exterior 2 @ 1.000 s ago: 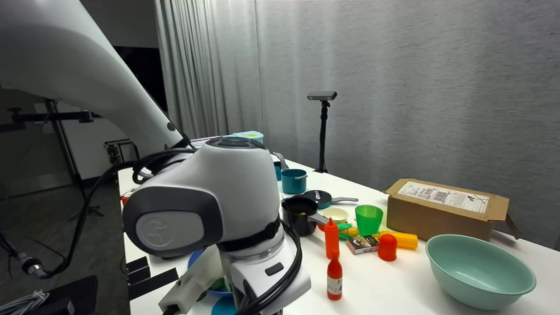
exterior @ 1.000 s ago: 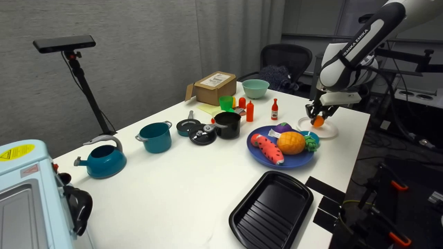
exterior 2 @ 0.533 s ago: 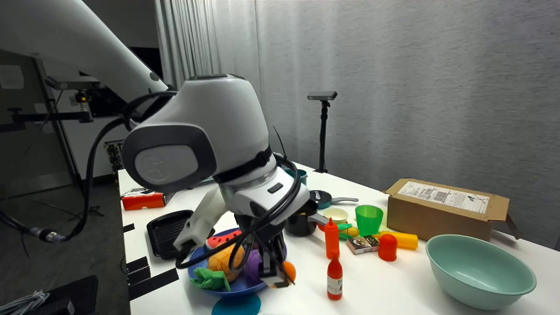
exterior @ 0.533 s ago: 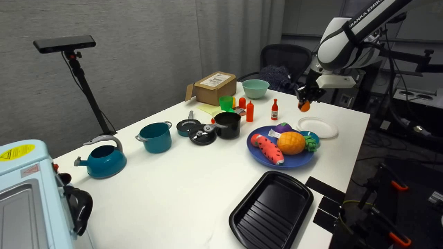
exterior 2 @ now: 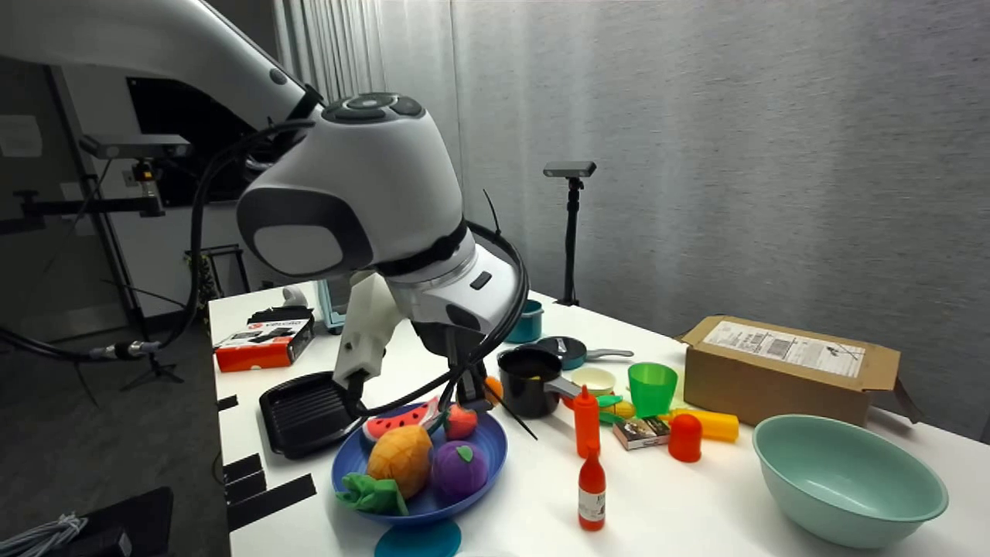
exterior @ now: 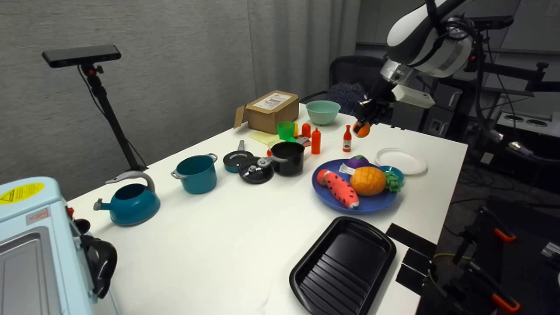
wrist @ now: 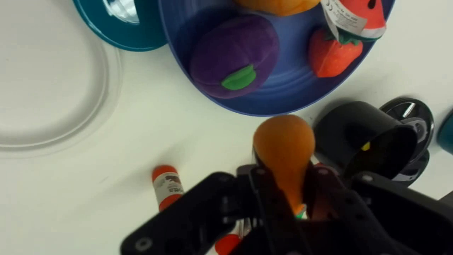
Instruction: Put the strawberry, the eggplant, the pineapple, the watermelon and the orange plush toys on the blue plate
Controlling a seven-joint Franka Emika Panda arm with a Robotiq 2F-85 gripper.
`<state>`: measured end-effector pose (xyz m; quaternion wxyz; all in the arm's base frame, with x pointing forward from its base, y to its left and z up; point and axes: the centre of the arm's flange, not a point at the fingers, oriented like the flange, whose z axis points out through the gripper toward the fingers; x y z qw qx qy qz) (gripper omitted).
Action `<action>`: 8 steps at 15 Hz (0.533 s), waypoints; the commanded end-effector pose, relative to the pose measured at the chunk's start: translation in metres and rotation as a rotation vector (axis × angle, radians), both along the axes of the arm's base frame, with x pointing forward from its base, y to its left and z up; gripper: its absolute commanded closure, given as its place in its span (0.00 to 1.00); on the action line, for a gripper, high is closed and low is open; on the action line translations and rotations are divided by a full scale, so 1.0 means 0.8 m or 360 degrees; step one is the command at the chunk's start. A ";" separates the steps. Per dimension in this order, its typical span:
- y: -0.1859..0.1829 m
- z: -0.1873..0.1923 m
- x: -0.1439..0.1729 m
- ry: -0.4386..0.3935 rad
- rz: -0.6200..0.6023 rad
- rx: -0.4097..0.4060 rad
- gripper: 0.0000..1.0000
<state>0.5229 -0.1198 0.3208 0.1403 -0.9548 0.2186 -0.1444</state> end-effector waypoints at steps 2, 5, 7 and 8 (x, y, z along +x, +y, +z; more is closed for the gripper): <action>0.052 -0.013 0.032 0.0063 0.0260 0.0023 0.95; 0.082 -0.030 0.044 0.0179 0.0329 -0.0155 0.95; 0.091 -0.045 0.050 0.0176 0.0284 -0.0320 0.95; 0.093 -0.053 0.052 0.0141 0.0251 -0.0380 0.95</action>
